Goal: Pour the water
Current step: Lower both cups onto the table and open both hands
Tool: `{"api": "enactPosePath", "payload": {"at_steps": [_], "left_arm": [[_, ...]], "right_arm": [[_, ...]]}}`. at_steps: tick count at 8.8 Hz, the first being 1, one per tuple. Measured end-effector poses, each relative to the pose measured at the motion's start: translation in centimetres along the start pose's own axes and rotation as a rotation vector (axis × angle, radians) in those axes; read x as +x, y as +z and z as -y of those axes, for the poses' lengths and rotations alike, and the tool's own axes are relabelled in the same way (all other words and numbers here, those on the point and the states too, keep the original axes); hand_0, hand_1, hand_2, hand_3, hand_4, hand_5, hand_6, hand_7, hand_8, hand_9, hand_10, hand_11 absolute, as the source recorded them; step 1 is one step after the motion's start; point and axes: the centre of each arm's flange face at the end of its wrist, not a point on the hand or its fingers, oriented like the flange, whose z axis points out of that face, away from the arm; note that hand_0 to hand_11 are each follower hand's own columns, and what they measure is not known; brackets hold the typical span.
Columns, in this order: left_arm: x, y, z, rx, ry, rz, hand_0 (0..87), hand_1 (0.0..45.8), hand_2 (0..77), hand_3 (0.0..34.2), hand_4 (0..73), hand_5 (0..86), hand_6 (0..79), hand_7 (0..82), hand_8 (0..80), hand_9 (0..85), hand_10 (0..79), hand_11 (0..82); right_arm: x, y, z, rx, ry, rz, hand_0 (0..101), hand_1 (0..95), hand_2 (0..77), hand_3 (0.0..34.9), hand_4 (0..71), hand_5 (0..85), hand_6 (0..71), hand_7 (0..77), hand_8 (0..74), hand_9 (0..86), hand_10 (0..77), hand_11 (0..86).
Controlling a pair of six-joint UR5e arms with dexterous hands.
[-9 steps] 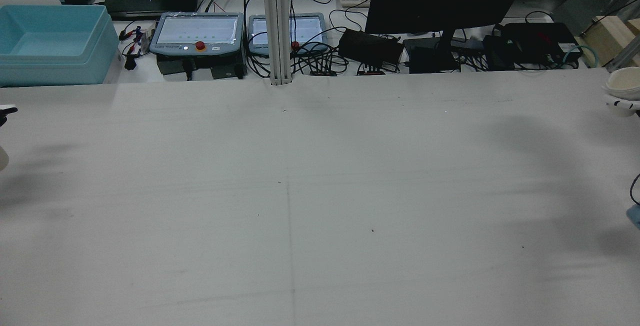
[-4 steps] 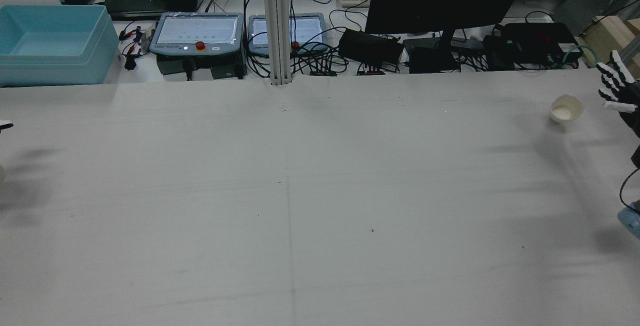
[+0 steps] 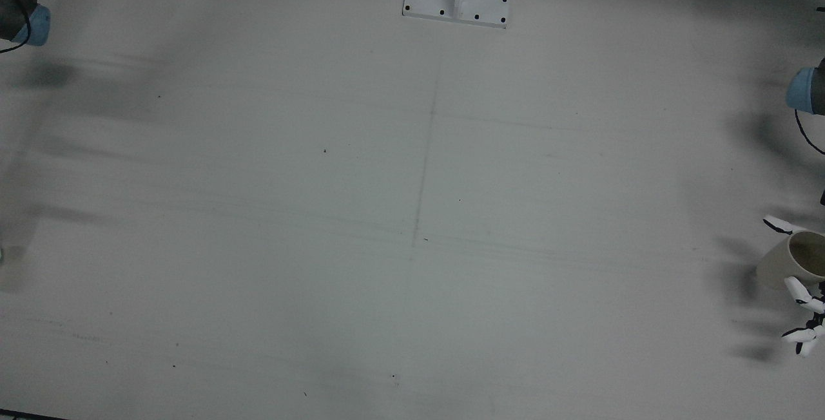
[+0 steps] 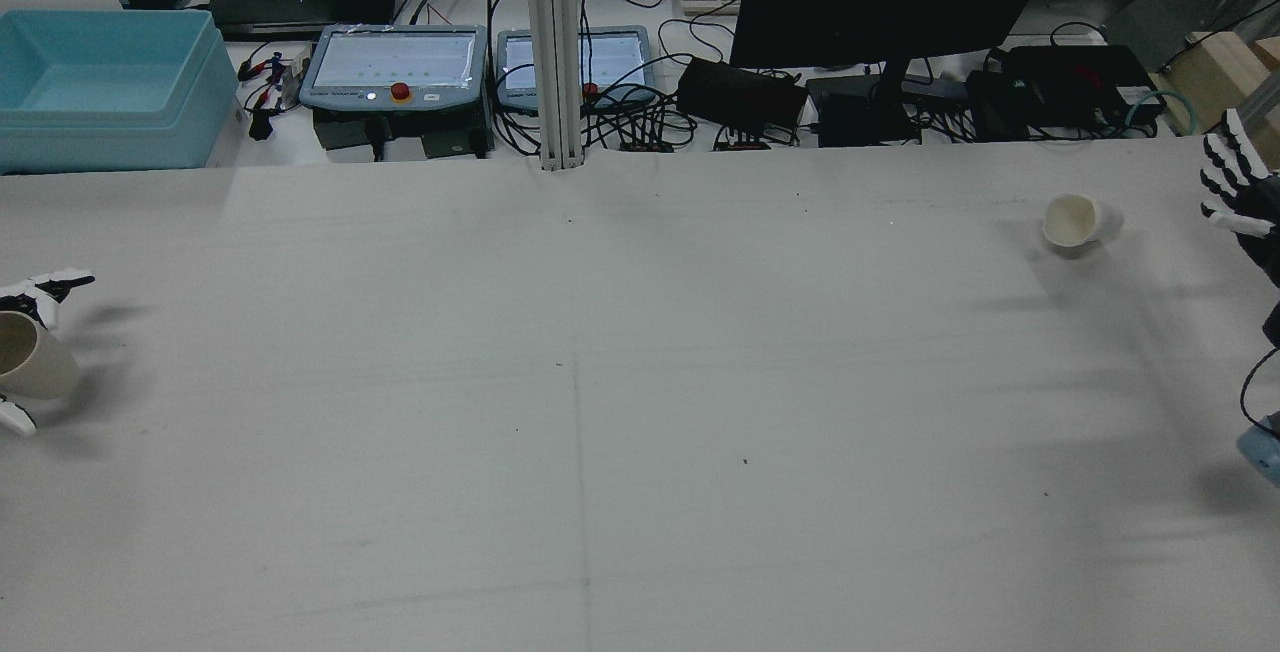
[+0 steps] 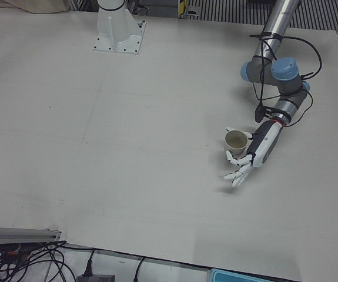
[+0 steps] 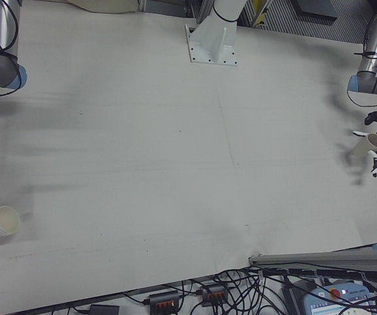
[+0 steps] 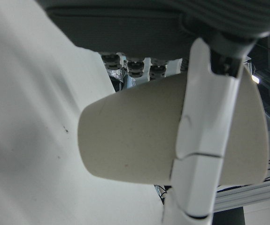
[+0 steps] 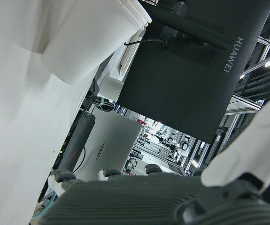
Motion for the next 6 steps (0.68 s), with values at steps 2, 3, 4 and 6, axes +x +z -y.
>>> {"api": "enactPosePath", "payload": {"at_steps": [2, 3, 4, 6], "left_arm": [[-3.2, 2.5, -0.8, -0.015, -0.018, 0.025, 75.6, 17.5, 1.6, 0.0, 37.1, 52.9, 10.4, 19.6, 8.2, 4.4, 2.2, 4.9], [-4.1, 3.1, -1.0, -0.019, -0.023, 0.036, 75.6, 15.8, 1.6, 0.0, 37.1, 52.9, 10.4, 19.6, 8.2, 4.4, 1.6, 3.8], [-4.7, 3.2, -0.8, -0.020, -0.027, 0.042, 72.2, 13.1, 1.1, 0.0, 37.1, 52.9, 6.5, 15.3, 6.5, 2.2, 1.6, 3.8], [-5.2, 3.0, -0.2, -0.021, -0.031, 0.047, 77.6, 15.8, 0.0, 0.0, 31.6, 61.6, 3.3, 10.9, 6.5, 2.2, 0.5, 1.6]], "right_arm": [[0.0, 0.0, 0.0, -0.001, 0.002, 0.000, 38, 0.5, 2.7, 30.4, 0.0, 0.5, 0.5, 1.6, 0.5, 1.1, 0.5, 1.1], [0.0, 0.0, -0.1, -0.002, 0.003, 0.000, 38, 0.5, 2.7, 30.4, 0.0, 0.5, 0.5, 1.6, 0.5, 1.1, 0.5, 1.1], [-0.1, 0.1, -0.2, -0.004, 0.004, 0.000, 38, 0.5, 2.7, 30.4, 0.0, 0.5, 0.5, 1.6, 0.0, 1.1, 0.5, 1.1], [0.0, 0.2, -0.4, -0.008, 0.005, 0.001, 39, 2.2, 2.7, 29.9, 0.0, 0.5, 0.5, 1.6, 0.5, 1.1, 0.5, 1.1]]}}
